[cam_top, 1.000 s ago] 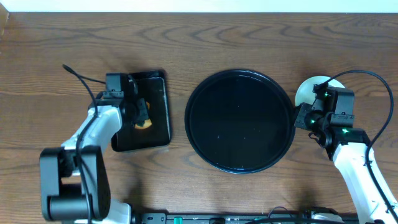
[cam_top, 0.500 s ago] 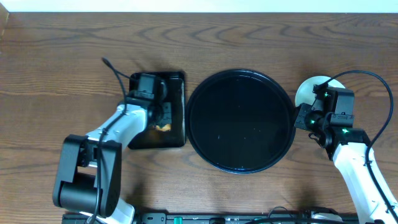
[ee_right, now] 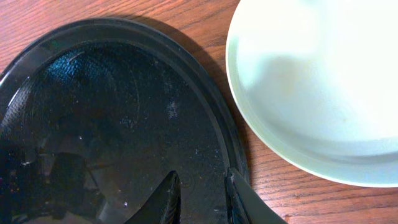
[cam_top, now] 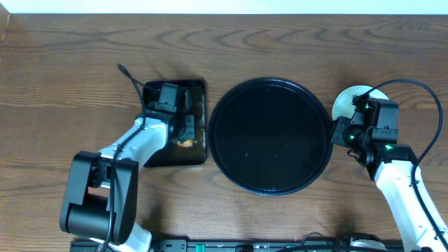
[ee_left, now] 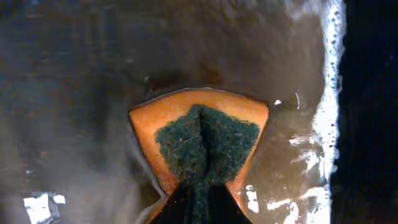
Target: Clean dirty plates on tray and stack at the side
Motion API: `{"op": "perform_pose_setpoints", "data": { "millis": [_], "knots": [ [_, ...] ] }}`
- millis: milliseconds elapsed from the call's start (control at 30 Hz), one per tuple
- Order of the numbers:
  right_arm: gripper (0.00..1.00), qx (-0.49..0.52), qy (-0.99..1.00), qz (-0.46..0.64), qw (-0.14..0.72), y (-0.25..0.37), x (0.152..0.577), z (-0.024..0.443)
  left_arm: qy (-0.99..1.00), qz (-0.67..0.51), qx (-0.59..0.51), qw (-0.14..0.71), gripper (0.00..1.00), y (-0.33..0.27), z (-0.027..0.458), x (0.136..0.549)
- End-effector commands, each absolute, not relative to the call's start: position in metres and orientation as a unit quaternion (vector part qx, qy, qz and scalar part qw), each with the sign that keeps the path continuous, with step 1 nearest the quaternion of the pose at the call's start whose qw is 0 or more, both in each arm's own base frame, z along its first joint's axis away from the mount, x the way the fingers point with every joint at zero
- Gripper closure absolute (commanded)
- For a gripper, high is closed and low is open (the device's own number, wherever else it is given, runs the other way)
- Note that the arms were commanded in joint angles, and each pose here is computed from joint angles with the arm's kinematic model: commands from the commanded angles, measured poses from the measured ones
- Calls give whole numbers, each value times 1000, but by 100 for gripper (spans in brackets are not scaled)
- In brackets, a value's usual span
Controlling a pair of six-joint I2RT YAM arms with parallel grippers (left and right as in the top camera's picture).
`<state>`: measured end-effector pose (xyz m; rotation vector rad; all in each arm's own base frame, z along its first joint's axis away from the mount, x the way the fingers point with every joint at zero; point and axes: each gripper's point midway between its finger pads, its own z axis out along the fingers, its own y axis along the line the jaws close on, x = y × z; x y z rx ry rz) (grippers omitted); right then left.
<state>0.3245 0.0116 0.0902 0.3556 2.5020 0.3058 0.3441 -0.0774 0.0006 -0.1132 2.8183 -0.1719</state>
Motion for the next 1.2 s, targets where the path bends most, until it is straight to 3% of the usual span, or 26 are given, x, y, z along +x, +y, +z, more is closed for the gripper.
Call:
{"op": "perform_pose_setpoints", "data": {
  "millis": [0,100,233,300,500,700,800,867,1167],
  "knots": [
    [78,123,942,118,290,16,324,89,987,-112,-41,110,92,-89,-15,326],
    [78,123,942,118,289,16,324,88,972,-204,67,100,92,-130,-5,315],
    [77,123,942,118,289,16,324,88,980,-142,93,108,92,-119,-12,316],
    [78,123,942,118,288,16,323,88,988,-81,59,116,87,-100,-17,321],
    [78,123,943,118,287,16,323,88,990,13,-50,128,87,-64,-18,325],
    [78,123,943,118,287,16,323,88,985,5,-114,129,93,-64,-18,325],
    [78,123,943,118,287,16,323,88,983,-131,44,119,93,-121,-12,323],
    [78,123,943,118,287,16,323,88,976,-156,93,119,92,-135,-9,319],
    [78,123,943,118,287,16,323,88,987,-51,88,122,92,-105,-17,319]
  ]
}}
